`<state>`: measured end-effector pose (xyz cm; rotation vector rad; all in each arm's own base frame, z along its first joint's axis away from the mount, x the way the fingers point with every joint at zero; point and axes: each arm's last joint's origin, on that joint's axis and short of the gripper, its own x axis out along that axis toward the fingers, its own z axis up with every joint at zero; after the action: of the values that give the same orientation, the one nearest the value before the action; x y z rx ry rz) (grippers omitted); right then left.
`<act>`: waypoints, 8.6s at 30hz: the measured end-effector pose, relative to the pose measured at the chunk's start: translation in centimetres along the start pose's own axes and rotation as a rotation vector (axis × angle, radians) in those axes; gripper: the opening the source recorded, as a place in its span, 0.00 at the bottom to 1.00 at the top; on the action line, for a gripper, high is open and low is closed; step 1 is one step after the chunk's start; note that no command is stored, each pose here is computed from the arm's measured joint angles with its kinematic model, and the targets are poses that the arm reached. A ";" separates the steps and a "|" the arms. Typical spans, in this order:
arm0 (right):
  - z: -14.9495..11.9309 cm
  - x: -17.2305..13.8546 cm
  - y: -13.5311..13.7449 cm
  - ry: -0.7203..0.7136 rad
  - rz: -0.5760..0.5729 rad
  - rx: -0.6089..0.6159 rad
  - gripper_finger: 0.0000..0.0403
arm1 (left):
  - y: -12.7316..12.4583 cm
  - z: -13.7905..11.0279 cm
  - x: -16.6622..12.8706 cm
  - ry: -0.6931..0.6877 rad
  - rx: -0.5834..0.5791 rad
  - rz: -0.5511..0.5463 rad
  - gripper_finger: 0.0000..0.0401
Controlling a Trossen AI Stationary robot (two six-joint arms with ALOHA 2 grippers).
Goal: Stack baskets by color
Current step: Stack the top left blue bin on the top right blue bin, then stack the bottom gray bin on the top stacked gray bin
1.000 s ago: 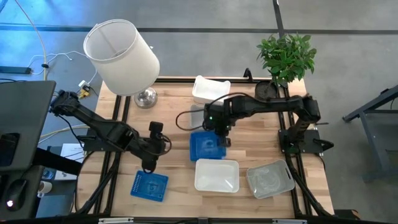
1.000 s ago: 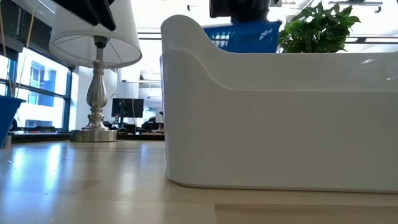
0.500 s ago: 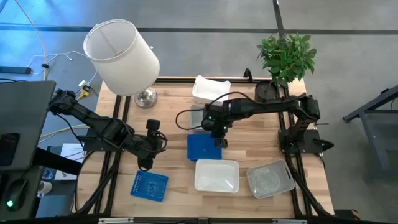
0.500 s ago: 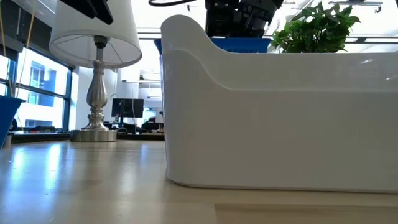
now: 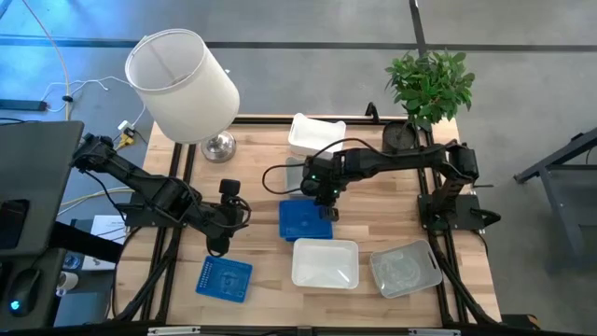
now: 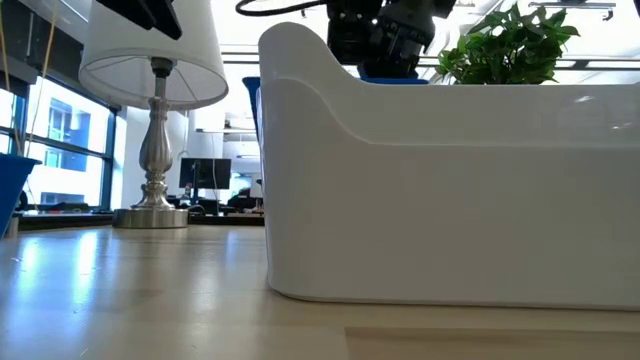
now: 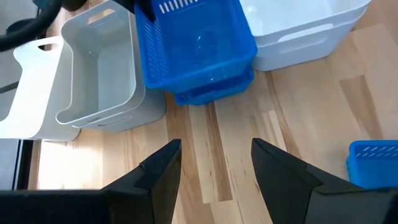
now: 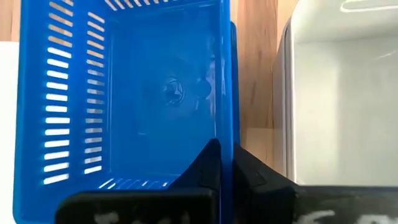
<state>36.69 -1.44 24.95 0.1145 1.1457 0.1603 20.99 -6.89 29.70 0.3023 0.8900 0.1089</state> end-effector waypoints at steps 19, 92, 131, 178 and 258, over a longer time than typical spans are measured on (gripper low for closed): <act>-0.2 1.8 0.8 0.065 -0.061 0.020 0.00 | 0.0 -0.1 0.0 0.007 0.004 0.002 0.45; -8.1 -1.3 19.3 0.271 -0.190 0.265 0.34 | 0.0 -0.1 0.0 0.016 -0.004 0.003 0.45; -17.7 -1.4 29.9 0.351 -0.213 0.140 0.34 | 0.0 -0.1 0.0 0.010 -0.110 0.011 0.45; -19.7 5.4 29.9 0.592 -0.433 0.236 0.01 | 0.0 -0.1 0.0 0.011 -0.106 0.012 0.45; 4.9 -8.7 1.3 0.221 -0.610 -0.141 0.00 | 4.3 -3.3 -4.7 -0.001 -0.240 -0.013 0.45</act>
<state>37.60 -1.79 35.01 -0.3853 1.3359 -0.2952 15.59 -3.09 32.55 0.0725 0.8677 0.2015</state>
